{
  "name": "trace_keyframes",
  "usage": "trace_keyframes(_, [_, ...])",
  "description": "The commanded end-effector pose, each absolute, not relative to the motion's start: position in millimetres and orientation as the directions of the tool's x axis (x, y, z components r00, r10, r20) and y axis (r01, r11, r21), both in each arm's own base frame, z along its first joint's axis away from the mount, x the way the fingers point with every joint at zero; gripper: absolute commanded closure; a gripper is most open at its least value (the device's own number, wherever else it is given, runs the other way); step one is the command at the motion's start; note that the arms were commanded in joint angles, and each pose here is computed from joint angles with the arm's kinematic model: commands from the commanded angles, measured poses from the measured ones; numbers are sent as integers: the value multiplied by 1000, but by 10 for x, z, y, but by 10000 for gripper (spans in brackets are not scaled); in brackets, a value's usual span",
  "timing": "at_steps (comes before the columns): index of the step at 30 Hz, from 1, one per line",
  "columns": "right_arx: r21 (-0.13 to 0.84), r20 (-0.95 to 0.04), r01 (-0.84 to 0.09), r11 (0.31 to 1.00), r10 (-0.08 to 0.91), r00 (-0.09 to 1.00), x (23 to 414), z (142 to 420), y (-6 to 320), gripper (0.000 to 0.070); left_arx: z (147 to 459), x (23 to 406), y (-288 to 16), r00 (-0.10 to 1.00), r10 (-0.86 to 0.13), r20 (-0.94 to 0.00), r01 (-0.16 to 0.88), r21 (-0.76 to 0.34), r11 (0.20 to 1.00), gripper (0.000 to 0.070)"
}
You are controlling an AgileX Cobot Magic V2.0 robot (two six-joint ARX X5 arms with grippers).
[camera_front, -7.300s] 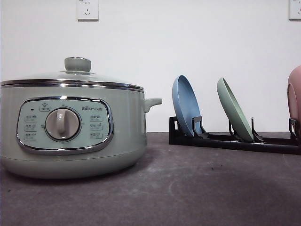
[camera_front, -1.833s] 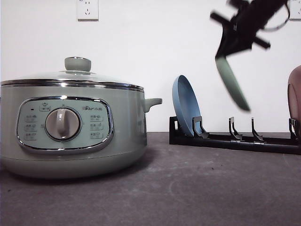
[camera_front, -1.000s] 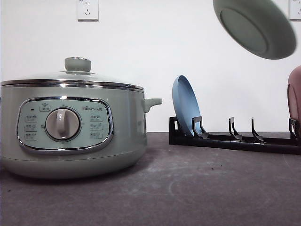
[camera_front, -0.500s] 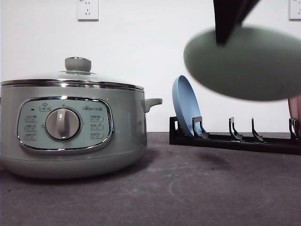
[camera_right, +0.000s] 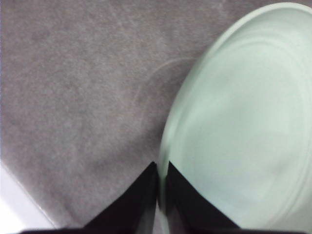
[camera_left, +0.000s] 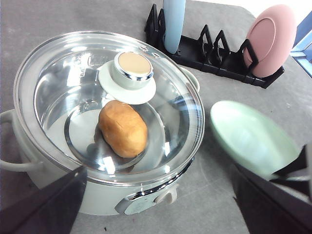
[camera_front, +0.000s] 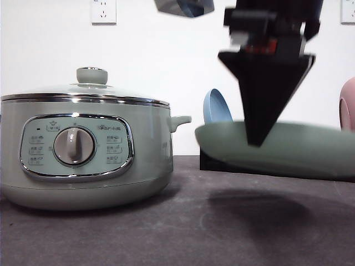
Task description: Transfer potato from steamer to green plate
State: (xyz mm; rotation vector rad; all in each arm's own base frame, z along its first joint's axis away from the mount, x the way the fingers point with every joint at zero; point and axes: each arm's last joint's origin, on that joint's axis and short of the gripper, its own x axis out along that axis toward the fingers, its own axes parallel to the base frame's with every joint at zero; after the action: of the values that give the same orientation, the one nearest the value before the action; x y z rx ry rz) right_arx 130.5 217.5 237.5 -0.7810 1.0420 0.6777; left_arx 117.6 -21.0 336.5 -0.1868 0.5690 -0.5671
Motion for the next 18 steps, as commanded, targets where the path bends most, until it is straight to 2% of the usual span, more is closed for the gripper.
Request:
trace_keyframes(1, [-237, -926, -795, 559, 118, 359, 1284, 2291, 2239, 696, 3429, 1177, -214, 703, -560, -437, 474, -300, 828, 104])
trace_keyframes(9, [-238, -930, -806, 543, 113, 351, 1260, 1919, 2317, 696, 3429, 1178, -215, 703, -560, -437, 474, -300, 828, 104])
trace_keyframes(18, [-212, -947, -823, 527, 97, 307, 1289, 1690, 2426, 696, 3429, 1177, -214, 703, -560, -437, 474, -300, 828, 104])
